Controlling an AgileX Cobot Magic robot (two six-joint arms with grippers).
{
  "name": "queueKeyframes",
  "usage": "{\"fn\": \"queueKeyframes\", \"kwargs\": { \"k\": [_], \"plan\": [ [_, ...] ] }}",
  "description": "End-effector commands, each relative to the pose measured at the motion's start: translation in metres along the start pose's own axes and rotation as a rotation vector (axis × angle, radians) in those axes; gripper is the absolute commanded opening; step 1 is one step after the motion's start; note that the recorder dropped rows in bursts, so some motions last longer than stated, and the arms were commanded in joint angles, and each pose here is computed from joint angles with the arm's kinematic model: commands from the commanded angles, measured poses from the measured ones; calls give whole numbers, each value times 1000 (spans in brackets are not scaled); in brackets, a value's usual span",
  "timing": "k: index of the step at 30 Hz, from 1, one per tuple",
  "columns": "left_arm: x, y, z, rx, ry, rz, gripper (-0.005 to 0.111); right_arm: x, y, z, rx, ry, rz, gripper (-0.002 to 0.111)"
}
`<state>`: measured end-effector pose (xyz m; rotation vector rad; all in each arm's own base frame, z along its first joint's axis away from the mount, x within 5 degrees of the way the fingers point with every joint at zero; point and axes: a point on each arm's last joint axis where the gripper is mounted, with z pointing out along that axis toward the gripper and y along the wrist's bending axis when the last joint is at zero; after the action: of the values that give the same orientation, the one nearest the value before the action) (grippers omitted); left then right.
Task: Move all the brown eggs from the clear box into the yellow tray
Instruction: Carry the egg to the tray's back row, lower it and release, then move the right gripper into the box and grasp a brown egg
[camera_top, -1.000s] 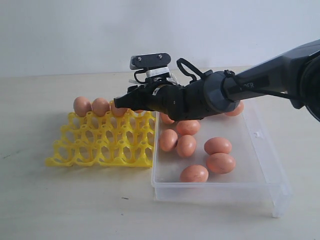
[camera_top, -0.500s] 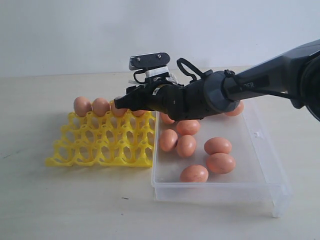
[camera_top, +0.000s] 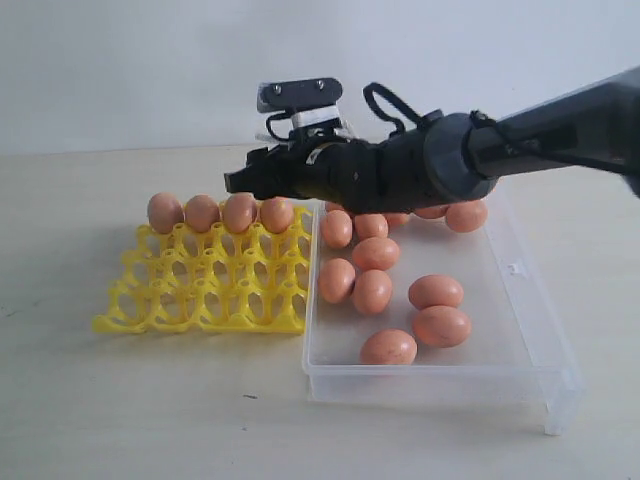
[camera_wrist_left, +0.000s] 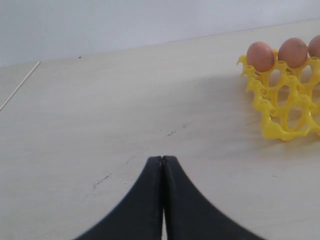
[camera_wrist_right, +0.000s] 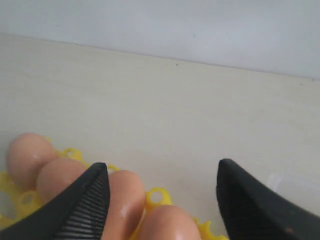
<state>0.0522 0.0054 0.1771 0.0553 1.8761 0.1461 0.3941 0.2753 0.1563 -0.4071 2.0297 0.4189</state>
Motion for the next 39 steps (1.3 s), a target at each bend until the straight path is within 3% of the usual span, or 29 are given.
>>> {"fn": "queueKeyframes", "kwargs": {
  "k": [1,5,6,11,14,17,22,24,35,39],
  "plan": [
    [-2,0,0,6,-13,-6,0,-42,6,-34,-46,-8,-21,41],
    [-2,0,0,6,-13,-6,0,-63,13,-73,-102,107,-155,5],
    [-2,0,0,6,-13,-6,0,-63,14,-83,-111,160,-173,0],
    [-2,0,0,6,-13,-6,0,-46,-3,-129,-94,309,-206,0],
    [-2,0,0,6,-13,-6,0,-41,-29,-158,-31,285,-120,4],
    [-2,0,0,6,-13,-6,0,-39,-56,-179,38,276,-33,16],
    [-2,0,0,6,-13,-6,0,-32,-83,-188,97,355,21,52],
    [-2,0,0,6,-13,-6,0,-25,-85,-181,98,401,28,59],
    [-2,0,0,6,-13,-6,0,-5,-94,-90,68,755,179,58],
    [-2,0,0,6,-13,-6,0,-3,-86,-78,43,811,190,57]
  ]
}}
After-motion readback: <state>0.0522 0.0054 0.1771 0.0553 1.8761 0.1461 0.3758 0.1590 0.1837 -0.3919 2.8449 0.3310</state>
